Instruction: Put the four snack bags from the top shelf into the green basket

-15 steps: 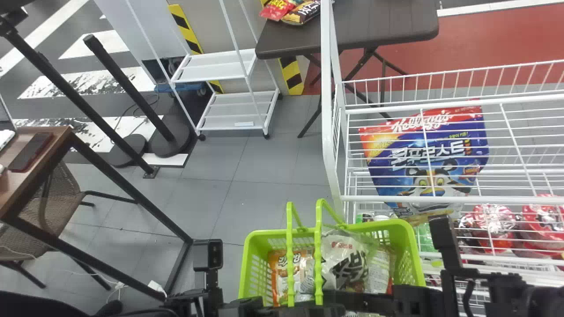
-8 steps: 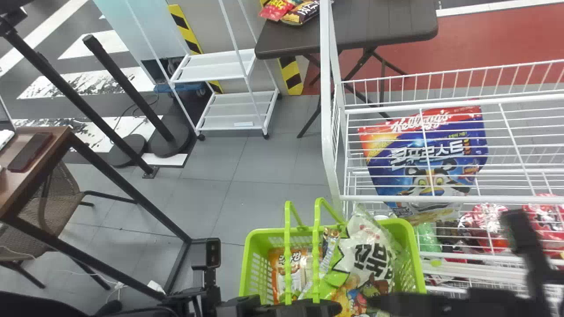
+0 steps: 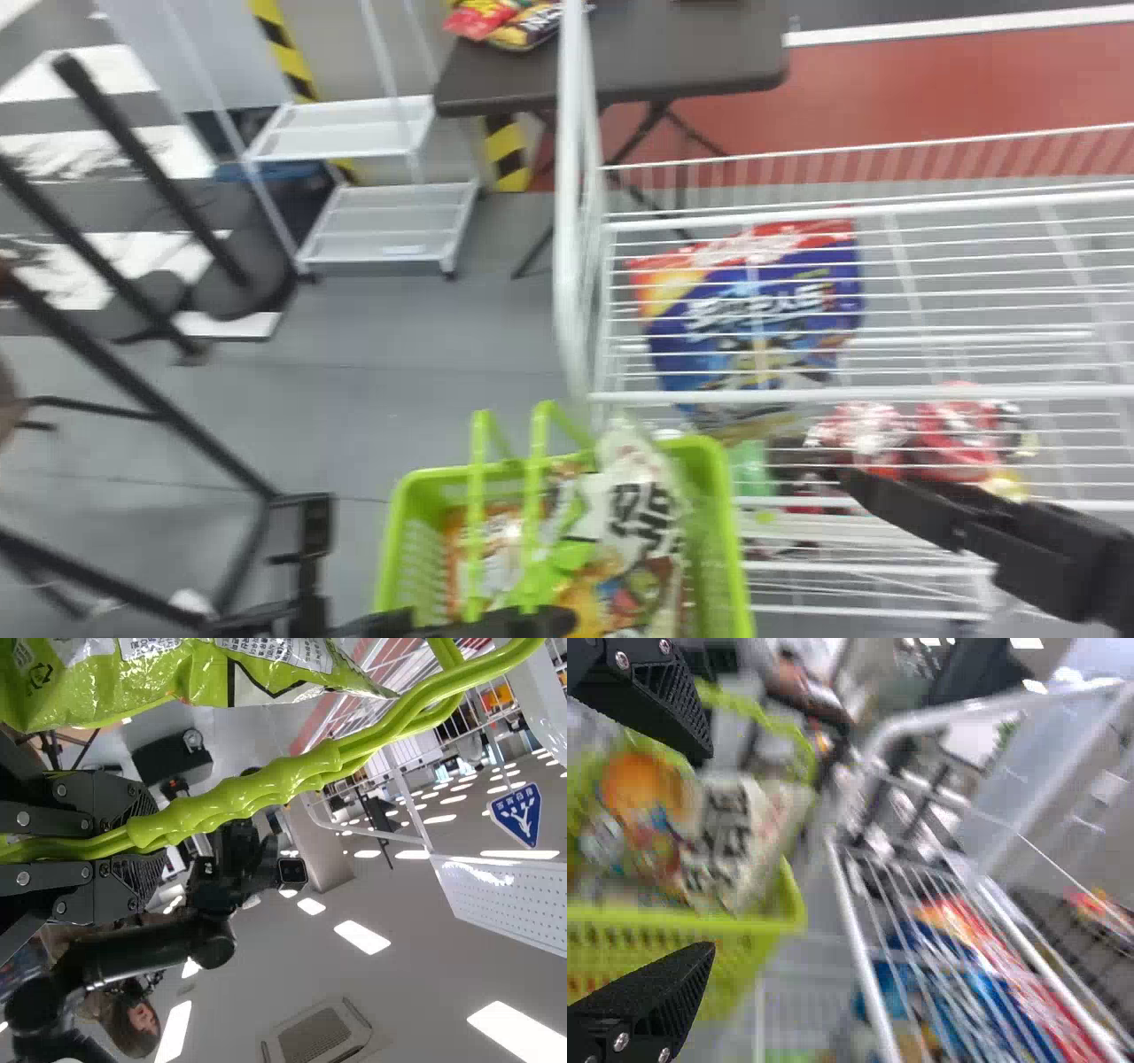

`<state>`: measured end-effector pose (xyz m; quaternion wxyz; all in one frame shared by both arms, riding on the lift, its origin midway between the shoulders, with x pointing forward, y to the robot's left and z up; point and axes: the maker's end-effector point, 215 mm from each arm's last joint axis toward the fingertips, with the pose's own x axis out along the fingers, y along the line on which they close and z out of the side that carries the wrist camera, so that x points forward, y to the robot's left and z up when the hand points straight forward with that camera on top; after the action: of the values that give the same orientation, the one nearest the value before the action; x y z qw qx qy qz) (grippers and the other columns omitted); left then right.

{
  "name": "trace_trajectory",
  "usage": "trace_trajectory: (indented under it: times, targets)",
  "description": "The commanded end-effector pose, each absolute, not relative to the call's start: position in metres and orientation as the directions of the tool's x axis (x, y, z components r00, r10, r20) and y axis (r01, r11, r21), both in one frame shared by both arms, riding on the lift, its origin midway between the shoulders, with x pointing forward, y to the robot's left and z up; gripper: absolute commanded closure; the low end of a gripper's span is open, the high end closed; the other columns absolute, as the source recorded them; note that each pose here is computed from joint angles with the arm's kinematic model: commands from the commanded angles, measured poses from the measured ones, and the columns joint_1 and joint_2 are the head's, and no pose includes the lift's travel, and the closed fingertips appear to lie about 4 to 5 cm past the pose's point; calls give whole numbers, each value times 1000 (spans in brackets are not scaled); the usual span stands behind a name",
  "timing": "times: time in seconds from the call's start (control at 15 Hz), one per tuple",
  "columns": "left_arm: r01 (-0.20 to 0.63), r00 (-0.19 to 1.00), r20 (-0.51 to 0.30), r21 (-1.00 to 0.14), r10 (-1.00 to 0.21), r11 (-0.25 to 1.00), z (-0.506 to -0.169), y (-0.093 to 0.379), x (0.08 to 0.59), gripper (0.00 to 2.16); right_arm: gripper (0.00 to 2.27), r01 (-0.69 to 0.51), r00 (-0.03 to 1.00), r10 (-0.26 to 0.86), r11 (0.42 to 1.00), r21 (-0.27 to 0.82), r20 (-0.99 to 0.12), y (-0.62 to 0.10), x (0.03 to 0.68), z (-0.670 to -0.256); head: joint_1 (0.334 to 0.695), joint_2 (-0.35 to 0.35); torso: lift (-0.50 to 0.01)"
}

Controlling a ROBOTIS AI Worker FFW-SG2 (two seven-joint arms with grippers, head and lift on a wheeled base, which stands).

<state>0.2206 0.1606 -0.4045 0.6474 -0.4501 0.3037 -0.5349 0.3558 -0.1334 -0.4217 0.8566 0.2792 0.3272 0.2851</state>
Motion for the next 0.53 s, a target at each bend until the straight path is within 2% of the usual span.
trace_trajectory:
  times: [0.0, 0.13, 0.27, 0.47]
  targets:
    - [417, 242, 96, -909, -965, 14, -404, 161, 219, 2145, 33, -313, 789, 496, 833, 456, -364, -179, 381, -416, 695, 64, 0]
    - [415, 243, 95, -910, -965, 15, -405, 160, 219, 2145, 33, -312, 871, 411, 887, 341, -270, -212, 387, -400, 695, -14, 0]
    - [415, 244, 94, -910, -965, 16, -405, 160, 219, 2145, 36, -300, 907, 354, 924, 238, -230, -229, 386, -394, 695, -92, 0]
    - [410, 246, 90, -912, -965, 19, -407, 160, 217, 2145, 39, -308, 914, 341, 936, 173, -219, -232, 381, -396, 695, -134, 0]
